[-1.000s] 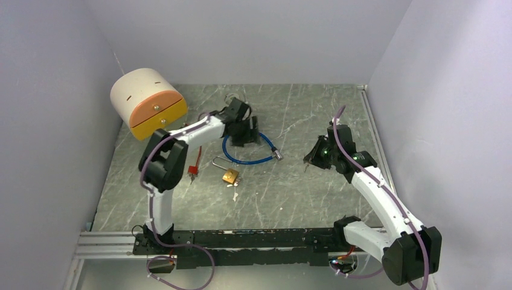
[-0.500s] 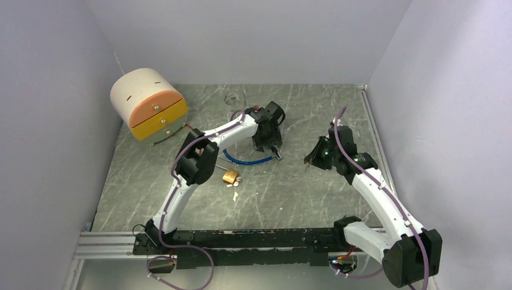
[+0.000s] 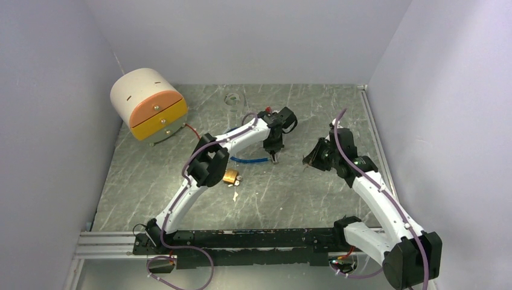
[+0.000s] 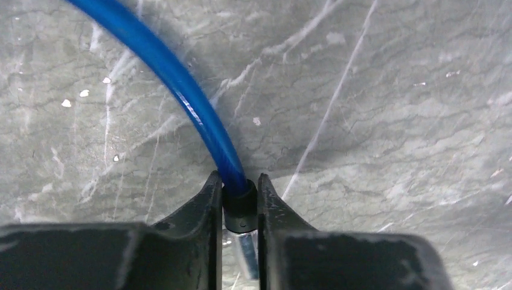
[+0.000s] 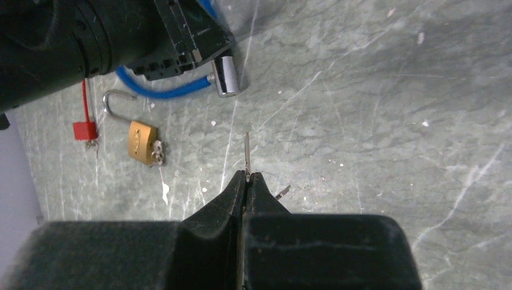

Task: Unlock with the key

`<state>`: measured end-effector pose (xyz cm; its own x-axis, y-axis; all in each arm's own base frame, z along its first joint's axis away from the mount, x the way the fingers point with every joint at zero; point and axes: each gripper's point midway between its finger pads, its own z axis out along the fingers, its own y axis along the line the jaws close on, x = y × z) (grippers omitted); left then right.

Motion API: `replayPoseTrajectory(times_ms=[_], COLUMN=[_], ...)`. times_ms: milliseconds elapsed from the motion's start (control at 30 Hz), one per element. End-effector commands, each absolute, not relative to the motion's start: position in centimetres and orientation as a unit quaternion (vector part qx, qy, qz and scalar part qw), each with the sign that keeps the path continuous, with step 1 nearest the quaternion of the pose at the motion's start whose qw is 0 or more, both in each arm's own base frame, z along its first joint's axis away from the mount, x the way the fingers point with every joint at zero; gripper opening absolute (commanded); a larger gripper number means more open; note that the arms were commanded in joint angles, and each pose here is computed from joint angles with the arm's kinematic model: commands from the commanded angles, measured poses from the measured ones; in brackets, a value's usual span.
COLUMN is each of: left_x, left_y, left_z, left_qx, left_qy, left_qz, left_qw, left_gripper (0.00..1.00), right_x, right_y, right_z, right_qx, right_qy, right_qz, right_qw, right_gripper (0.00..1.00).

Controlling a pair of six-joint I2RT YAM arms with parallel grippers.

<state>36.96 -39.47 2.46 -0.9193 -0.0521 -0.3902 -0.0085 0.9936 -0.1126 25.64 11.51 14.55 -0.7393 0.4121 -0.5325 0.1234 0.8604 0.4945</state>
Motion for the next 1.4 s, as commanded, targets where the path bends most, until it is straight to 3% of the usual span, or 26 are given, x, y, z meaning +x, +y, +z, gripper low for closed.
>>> replayPoseTrajectory(times_ms=[0,233,567,967,1367], left_x=[35.9,37.7,39.1,38.3,38.2], left_y=[-38.4,-37.0,-35.7,-36.0,-35.9], left_z=[1.5,7.9,15.6,17.6,17.6], left_qx=[0.011,-0.059,-0.184,-0.206,-0.214], left_qy=[0.985,0.969,0.912,0.885,0.881], left_qz=[-0.05,-0.182,-0.35,-0.412,-0.417], left_qw=[0.165,0.157,0.111,0.063,0.064], left_gripper=[0.06,0.02,0.03,0.02,0.02], right_x=[26.0,26.2,27.1,29.6,31.0], right_y=[14.0,18.2,22.6,24.7,23.8], right_z=[15.4,15.8,16.0,17.4,17.6], right_qx=[0.099,0.058,0.038,0.019,0.049], right_qy=[0.89,0.86,0.848,0.837,0.841], right_qz=[0.29,0.404,0.438,0.442,0.421], right_qw=[0.338,0.307,0.296,0.323,0.337], right_gripper=[0.0,0.0,0.0,0.0,0.0])
